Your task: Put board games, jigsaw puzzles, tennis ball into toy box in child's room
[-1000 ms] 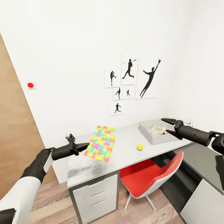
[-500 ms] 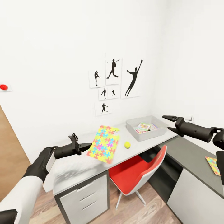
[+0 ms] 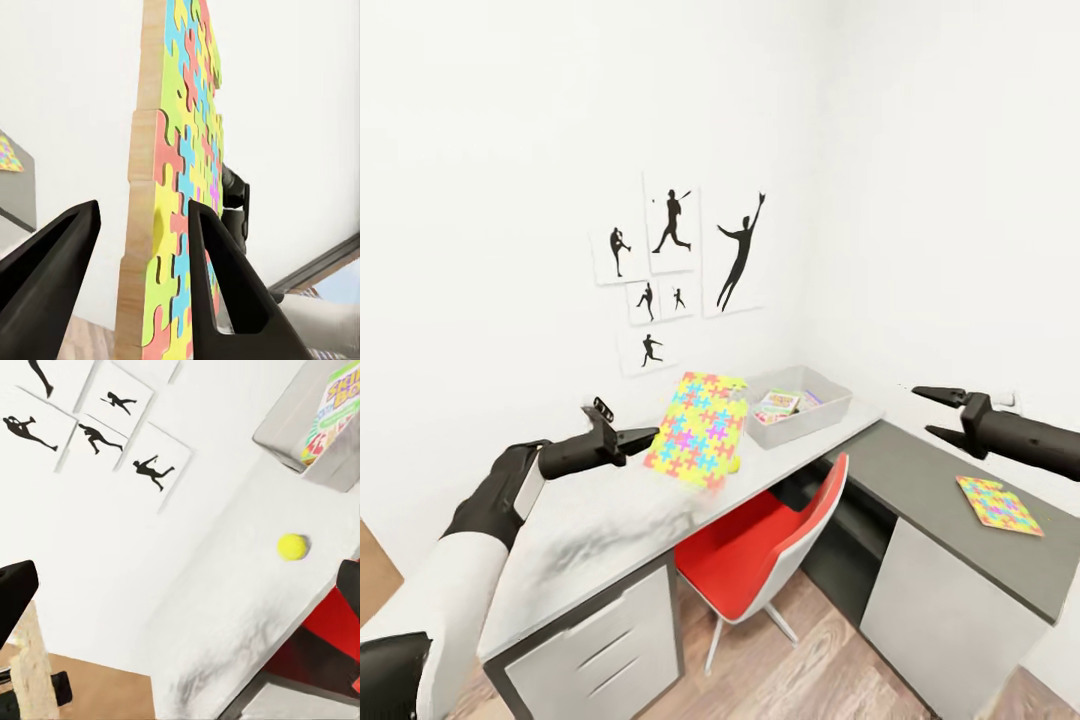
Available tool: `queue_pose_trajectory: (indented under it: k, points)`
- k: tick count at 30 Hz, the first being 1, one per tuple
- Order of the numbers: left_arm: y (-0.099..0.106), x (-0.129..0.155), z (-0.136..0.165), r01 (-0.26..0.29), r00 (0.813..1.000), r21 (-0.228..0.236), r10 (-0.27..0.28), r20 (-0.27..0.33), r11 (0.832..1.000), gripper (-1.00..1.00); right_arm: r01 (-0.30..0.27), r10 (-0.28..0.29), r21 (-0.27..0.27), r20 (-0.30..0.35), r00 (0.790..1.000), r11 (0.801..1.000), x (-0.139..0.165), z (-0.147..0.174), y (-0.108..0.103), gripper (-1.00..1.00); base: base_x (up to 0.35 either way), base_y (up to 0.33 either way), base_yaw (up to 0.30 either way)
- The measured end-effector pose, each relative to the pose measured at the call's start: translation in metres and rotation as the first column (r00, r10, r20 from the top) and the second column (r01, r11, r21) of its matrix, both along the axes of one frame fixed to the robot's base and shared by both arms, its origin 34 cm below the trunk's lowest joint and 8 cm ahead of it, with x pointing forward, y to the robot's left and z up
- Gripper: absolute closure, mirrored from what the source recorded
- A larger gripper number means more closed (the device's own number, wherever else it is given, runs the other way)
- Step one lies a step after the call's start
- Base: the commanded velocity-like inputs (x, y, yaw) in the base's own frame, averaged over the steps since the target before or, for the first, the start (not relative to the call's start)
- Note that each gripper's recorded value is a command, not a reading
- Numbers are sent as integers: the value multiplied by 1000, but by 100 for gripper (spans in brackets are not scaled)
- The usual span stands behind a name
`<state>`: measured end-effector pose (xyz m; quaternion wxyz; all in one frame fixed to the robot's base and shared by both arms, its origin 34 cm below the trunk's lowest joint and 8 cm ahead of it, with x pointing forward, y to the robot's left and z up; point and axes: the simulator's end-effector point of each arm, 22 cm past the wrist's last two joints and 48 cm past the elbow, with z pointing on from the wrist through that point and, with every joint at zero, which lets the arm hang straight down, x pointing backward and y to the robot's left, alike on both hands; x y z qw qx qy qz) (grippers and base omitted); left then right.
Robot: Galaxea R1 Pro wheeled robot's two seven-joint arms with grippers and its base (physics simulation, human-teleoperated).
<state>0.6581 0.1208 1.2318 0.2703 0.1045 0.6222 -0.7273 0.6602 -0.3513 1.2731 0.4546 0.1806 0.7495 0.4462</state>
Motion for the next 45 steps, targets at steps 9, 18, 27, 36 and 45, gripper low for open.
queue_pose_trajectory:
  k: [9, 18, 27, 36, 45]
  points:
    - [-16, 36, 50, -39, 999, -21, 39, 35, 999, 100, -11, 11, 4, -67, 998, 1000, -17, -31, -7, -100, 0, 0, -270]
    - [-22, 96, 41, -221, 969, 66, 227, -95, 973, 100, -82, 92, 89, -107, 990, 993, -54, -74, 4, -100, 0, 0, -231]
    - [-9, 132, 45, -375, 900, 39, 374, -223, 926, 100, -136, 151, 165, -81, 985, 977, -77, -81, 11, -100, 0, 0, -170]
    - [-2, 143, 46, -430, 874, 32, 425, -236, 902, 100, -142, 158, 172, -85, 984, 975, -80, -84, 14, -100, 76, -47, -61]
    - [7, 152, 45, -482, 850, 28, 475, -229, 876, 100, -138, 154, 176, -81, 985, 975, -80, -84, 13, -100, 94, -72, -2]
